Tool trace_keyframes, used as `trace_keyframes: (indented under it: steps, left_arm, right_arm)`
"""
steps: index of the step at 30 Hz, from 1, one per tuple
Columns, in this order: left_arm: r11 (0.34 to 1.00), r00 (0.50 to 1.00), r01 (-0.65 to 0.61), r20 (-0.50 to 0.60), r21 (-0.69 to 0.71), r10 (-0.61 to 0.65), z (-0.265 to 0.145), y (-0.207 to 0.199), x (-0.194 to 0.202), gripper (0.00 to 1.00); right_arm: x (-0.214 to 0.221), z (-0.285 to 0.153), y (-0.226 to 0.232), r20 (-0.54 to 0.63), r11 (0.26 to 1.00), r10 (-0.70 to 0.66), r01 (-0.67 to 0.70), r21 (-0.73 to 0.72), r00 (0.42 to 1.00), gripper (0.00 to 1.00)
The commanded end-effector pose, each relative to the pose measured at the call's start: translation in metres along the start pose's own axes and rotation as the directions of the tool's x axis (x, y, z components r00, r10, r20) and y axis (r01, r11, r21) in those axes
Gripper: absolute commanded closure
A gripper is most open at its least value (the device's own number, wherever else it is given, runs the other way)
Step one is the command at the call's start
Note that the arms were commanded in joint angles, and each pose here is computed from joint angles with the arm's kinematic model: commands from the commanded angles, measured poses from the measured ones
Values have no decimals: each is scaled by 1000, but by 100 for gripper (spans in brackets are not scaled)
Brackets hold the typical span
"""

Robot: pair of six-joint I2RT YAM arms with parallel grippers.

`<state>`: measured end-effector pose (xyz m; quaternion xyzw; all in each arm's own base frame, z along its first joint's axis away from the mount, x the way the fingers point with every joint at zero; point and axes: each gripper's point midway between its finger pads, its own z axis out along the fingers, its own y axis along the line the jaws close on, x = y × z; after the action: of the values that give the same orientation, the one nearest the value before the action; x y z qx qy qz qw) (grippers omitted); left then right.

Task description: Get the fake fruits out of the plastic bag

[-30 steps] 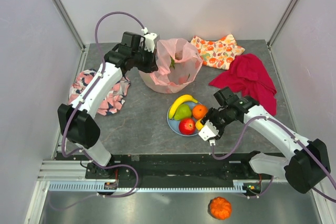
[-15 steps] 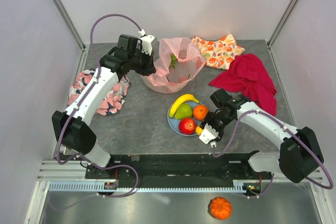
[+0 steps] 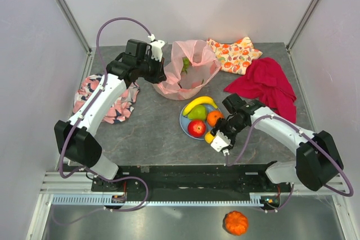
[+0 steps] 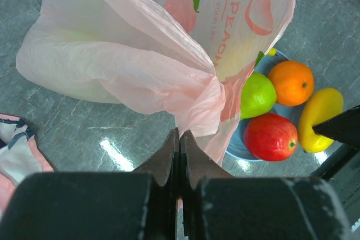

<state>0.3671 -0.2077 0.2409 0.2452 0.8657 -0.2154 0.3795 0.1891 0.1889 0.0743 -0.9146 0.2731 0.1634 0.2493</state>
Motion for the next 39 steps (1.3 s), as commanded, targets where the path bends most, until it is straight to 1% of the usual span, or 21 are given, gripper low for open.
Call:
trace_keyframes:
  steps: [1,7,9,12,17,18,20,23,24,26,28,30,31,35,36,37,39]
  left_arm:
    - [999,996,-46,82,-6,46,-15,-2,-20,98]
    - [999,996,-44,79,-1,44,-15,-3,-18,98]
    - [999,996,-43,78,2,43,-13,-3,-18,98]
    - [999,995,-46,84,5,45,-13,-4,-21,99]
    - [999,996,-40,77,10,39,-11,-4,-19,98]
    - [999,996,-38,76,12,37,-10,-4,-19,98]
    - [999,997,-36,73,16,35,-9,-5,-19,98]
    - [999,997,-37,74,19,36,-8,-5,-20,98]
    - [999,997,-36,73,18,34,-7,-4,-20,99]
    - [999,997,-32,72,22,31,-7,-4,-20,98]
    - [999,997,-30,72,30,28,-6,-6,-21,99]
    - [999,997,-30,69,34,28,-5,-6,-20,98]
    - [999,997,-29,69,36,26,-4,-7,-21,98]
    - [999,997,-31,70,40,28,-3,-7,-23,99]
    - [999,997,-34,71,41,31,-3,-7,-23,98]
    - [999,997,-31,66,37,29,-1,-5,-22,99]
    - [999,997,-35,67,29,33,-1,-4,-23,99]
  right_arm:
    - [-19,-4,-55,-2,745,-665,663,75,747,52]
    - [-23,-14,-72,-21,735,-673,671,96,740,52]
    - [-22,-14,-75,-22,741,-666,665,94,745,51]
    - [-20,-9,-78,-14,747,-660,658,92,751,51]
    - [-15,3,-83,-24,736,-672,670,97,740,49]
    - [-15,5,-85,-28,730,-677,676,103,736,46]
    - [-14,10,-84,-21,728,-679,677,105,733,43]
    - [-12,13,-87,-27,719,-688,686,113,725,34]
    - [-13,13,-87,-28,719,-688,686,116,726,29]
    - [-12,11,-88,-36,723,-682,681,114,730,23]
    - [-12,5,-89,-53,738,-663,664,119,746,14]
    - [-15,0,-89,-63,743,-655,657,129,753,9]
    - [-15,0,-87,-63,748,-649,651,129,759,7]
    - [-18,-15,-89,-92,770,-612,618,157,786,6]
    - [-19,-24,-91,-113,773,-599,610,174,793,6]
    - [-19,-33,-96,-126,789,-569,583,194,813,6]
    - [-19,-50,-102,-158,796,-539,561,225,828,6]
